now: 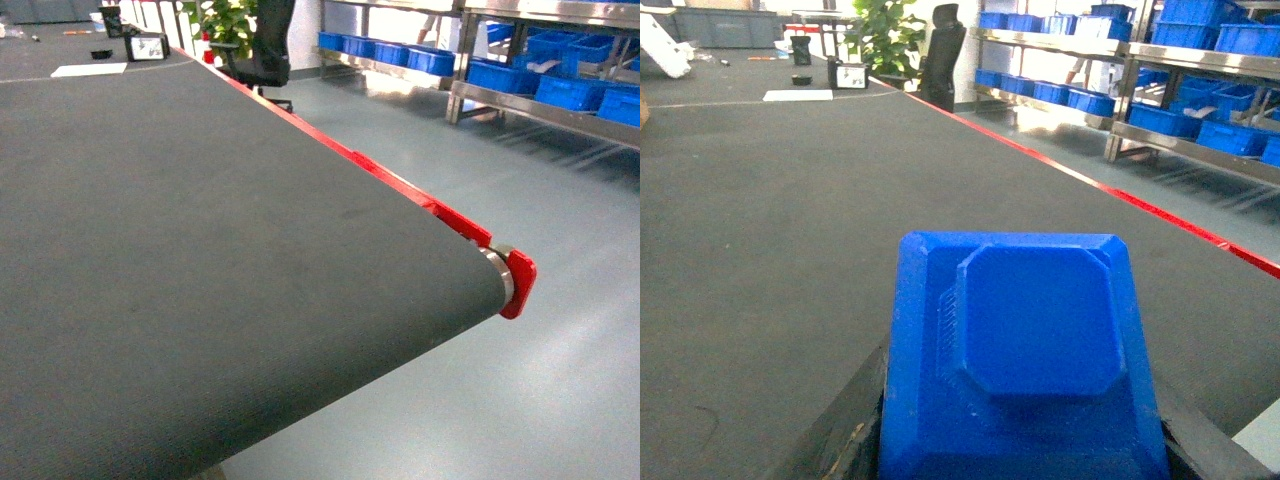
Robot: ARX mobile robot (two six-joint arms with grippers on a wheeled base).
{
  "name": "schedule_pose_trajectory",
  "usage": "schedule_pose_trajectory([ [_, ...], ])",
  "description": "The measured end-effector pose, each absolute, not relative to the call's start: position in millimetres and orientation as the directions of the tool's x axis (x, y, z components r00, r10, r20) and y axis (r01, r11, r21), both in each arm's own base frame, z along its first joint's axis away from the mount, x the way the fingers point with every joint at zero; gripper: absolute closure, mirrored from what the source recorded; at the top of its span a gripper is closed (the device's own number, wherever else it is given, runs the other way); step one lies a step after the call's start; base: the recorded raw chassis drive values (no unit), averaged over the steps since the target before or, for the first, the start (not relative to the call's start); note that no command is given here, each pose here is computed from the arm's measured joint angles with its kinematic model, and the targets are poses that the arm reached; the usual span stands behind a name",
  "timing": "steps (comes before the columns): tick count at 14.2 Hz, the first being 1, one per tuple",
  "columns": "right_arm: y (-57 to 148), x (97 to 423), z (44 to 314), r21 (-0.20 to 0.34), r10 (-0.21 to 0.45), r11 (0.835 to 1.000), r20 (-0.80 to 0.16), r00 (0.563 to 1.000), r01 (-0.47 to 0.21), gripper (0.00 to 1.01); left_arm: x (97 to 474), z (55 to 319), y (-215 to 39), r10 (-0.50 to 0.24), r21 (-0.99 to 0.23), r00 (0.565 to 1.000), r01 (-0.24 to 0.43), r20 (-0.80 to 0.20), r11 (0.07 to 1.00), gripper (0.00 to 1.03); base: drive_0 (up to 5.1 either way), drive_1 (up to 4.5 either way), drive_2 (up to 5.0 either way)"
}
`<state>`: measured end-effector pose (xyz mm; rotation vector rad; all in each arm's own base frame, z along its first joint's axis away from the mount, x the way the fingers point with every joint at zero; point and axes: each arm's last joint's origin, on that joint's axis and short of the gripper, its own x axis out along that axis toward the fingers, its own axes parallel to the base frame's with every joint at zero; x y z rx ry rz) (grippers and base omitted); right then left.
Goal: Sort blue parts and orange caps into right shelf containers
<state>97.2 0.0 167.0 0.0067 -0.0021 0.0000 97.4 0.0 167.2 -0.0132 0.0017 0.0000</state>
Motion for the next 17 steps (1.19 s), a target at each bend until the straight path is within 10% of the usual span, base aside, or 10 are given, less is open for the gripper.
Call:
schedule_pose_trajectory([
  [17, 0.0, 97.2, 167.0, 0.007, 0.0, 1.0, 0.002, 1.0, 0.0, 0.57, 97.4, 167.2, 0.0, 0.0, -0.013, 1.0, 0.0, -0.002, 1.0, 0.59, -1.5, -1.54, -1.5],
])
